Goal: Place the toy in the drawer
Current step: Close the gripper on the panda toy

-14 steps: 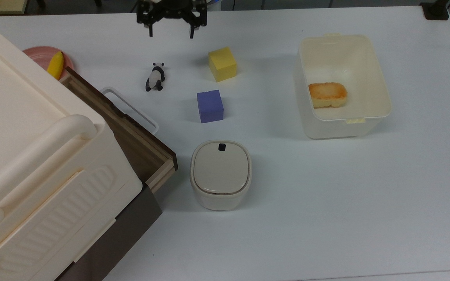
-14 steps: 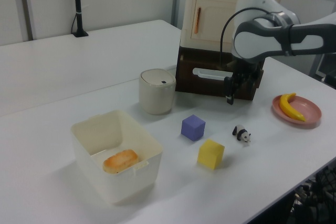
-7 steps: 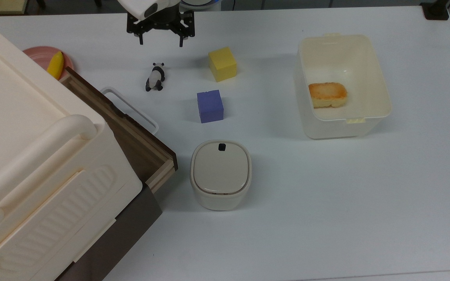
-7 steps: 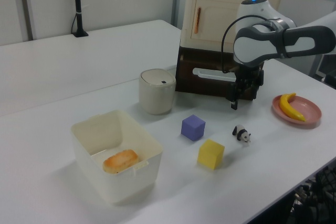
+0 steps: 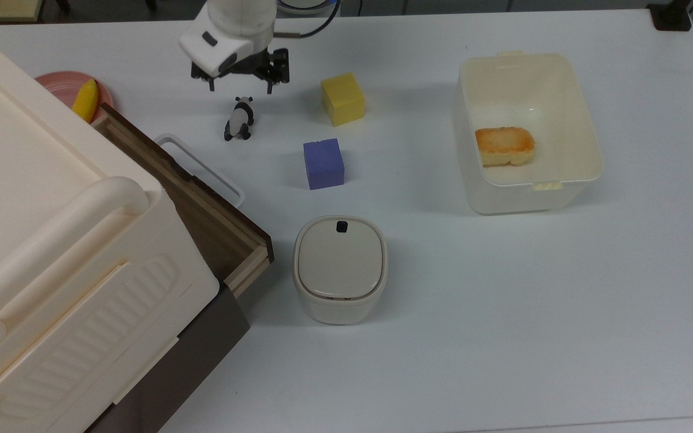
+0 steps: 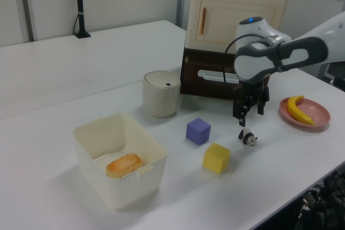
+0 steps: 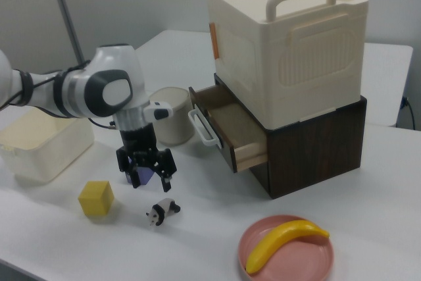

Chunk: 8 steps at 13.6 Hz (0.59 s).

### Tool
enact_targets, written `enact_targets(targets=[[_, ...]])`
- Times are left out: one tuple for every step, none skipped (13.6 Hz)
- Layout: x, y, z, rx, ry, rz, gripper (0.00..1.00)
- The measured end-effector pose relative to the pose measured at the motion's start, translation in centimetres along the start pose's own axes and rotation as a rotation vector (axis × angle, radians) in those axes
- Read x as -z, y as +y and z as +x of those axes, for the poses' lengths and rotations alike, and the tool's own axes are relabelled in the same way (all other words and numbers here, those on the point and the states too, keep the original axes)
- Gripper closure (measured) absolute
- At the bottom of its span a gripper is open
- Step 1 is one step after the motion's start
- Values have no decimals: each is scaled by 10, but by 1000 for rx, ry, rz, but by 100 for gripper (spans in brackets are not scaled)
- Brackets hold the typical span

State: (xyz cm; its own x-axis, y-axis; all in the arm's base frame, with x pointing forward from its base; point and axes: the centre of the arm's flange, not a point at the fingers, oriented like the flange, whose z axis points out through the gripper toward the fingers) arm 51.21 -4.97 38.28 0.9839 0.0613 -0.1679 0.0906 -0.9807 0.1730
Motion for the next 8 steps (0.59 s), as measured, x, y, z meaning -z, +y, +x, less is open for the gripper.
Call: enact_targets(targets=[[-9,3,2,-3,-12,2,0],[-16,6,4,-7,-26,3,0],[-22,9,4,-11,-37,5,0],[-26,11,5,-15,-45,8,0],[-29,13,5,-19,-50,9,0],[-32,15,5,-22,-55,11,0],[-35,17,5,-26,-62,13,0],[-41,19,5,-28,-72,16,0]])
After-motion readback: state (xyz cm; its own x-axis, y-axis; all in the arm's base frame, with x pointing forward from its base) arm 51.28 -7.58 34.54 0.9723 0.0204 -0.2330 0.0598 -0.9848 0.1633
